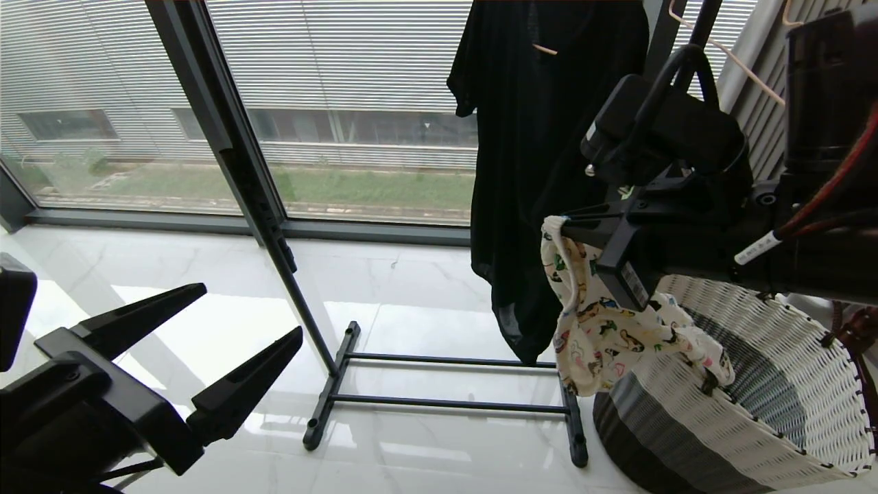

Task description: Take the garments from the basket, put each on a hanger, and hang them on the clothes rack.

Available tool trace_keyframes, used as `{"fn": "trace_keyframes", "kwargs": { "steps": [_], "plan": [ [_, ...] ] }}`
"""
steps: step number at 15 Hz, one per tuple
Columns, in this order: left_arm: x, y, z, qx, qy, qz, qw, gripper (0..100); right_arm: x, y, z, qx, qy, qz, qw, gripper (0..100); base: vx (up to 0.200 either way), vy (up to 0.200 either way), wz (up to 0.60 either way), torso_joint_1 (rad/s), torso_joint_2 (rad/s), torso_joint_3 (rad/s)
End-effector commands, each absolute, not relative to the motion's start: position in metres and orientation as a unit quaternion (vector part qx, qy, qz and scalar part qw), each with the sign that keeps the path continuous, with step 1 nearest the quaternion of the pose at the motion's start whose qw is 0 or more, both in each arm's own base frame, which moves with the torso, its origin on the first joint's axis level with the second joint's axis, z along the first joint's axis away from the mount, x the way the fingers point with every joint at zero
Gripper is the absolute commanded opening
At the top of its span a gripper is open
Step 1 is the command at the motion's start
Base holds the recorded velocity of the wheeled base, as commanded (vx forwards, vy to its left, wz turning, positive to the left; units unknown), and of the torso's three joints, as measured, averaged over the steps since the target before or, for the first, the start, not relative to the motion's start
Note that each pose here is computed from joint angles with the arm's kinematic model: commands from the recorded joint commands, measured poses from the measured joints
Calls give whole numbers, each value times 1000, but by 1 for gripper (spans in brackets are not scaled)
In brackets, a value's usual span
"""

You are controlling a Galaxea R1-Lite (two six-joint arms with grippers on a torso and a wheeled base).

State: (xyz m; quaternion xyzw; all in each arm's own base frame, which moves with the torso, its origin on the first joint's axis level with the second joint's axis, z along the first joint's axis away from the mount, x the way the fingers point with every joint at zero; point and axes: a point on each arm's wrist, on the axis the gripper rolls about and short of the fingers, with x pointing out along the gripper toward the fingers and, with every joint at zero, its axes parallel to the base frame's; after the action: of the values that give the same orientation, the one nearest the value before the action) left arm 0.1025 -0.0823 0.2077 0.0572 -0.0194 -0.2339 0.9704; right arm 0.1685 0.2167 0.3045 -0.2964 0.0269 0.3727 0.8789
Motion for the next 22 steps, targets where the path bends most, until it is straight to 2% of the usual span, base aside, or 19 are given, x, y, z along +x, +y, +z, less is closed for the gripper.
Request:
{"fn": "trace_keyframes", "kwargs": {
  "steps": [1,2,5,7,9,12,15,18,22],
  "plan": [
    [108,-107,211,40,-2,-282,958,100,175,234,299,-297,28,381,875,0,0,0,0,0,0,0],
    [111,-119,200,55,25,-297,953,100,175,242,303,-290,16,386,875,0,0,0,0,0,0,0],
    [125,-137,183,78,69,-301,948,100,169,246,307,-287,7,394,873,0,0,0,0,0,0,0],
    [125,-157,168,98,100,-333,933,100,165,248,312,-283,-1,400,872,0,0,0,0,0,0,0],
    [136,-177,158,90,126,-336,929,100,162,250,316,-279,-9,404,871,0,0,0,0,0,0,0],
    [154,-203,154,70,117,-336,932,100,158,253,318,-277,-14,410,869,0,0,0,0,0,0,0],
    [160,-208,141,82,135,-327,932,100,156,256,318,-276,-16,416,866,0,0,0,0,0,0,0],
    [171,-209,130,96,151,-286,942,100,151,262,320,-274,-22,425,862,0,0,0,0,0,0,0],
    [177,-215,134,93,141,-276,946,100,149,272,322,-273,-28,433,859,0,0,0,0,0,0,0]
  ]
}}
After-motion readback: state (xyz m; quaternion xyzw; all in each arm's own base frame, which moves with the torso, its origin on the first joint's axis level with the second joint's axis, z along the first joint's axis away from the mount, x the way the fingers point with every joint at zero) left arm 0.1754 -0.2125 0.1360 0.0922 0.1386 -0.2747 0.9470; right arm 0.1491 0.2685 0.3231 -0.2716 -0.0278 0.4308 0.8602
